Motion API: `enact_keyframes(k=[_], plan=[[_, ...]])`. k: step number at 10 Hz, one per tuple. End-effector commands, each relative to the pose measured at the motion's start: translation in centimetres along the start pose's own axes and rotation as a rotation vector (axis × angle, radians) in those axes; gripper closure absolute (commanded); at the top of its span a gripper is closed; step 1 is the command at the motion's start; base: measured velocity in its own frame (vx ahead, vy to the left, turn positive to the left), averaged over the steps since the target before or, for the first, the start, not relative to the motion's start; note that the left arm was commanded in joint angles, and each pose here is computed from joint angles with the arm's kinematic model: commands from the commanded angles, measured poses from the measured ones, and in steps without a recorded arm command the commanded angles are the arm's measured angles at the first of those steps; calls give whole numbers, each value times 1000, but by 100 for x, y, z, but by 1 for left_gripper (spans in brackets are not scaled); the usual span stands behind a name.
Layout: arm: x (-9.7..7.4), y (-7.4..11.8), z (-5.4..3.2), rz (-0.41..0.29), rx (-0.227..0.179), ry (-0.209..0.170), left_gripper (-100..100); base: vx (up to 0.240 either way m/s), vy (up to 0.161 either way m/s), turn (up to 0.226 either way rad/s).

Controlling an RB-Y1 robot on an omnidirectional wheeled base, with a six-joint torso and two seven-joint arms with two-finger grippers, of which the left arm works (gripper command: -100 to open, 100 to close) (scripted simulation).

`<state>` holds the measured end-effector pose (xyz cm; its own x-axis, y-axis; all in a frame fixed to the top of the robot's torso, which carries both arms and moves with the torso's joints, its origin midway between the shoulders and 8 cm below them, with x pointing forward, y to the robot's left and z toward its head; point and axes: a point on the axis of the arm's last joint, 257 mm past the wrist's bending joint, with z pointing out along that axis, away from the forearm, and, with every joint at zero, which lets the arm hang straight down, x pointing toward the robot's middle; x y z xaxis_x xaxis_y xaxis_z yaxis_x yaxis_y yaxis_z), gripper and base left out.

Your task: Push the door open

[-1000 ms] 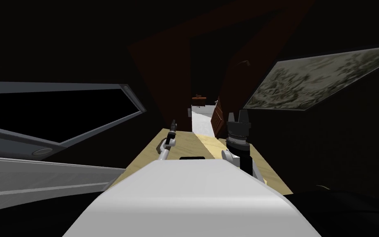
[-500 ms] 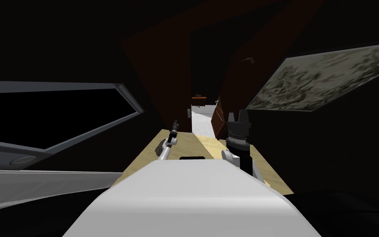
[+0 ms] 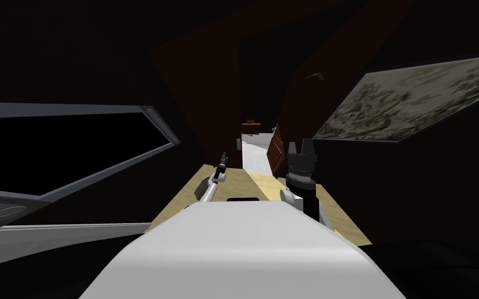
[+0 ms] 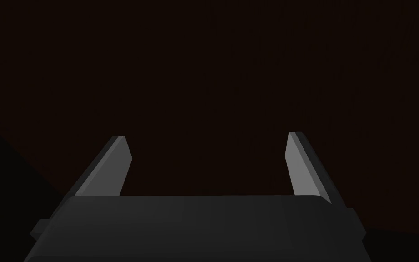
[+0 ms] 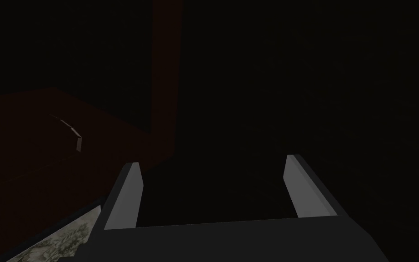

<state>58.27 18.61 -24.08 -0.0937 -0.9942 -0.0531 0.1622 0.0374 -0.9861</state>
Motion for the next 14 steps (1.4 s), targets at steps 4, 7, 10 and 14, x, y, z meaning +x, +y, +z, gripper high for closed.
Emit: enact_keyframes(k=[4,7,10,14], plan=[[223,192,112,-15,-46,27,-100,96,12,-13],[362,292,163,-25,-73,44,-100,98,5,-10],[500,377,203,-34,-97,61,-100,92,13,-11],[709,479,242,-48,-129,85,-100,82,9,-10]])
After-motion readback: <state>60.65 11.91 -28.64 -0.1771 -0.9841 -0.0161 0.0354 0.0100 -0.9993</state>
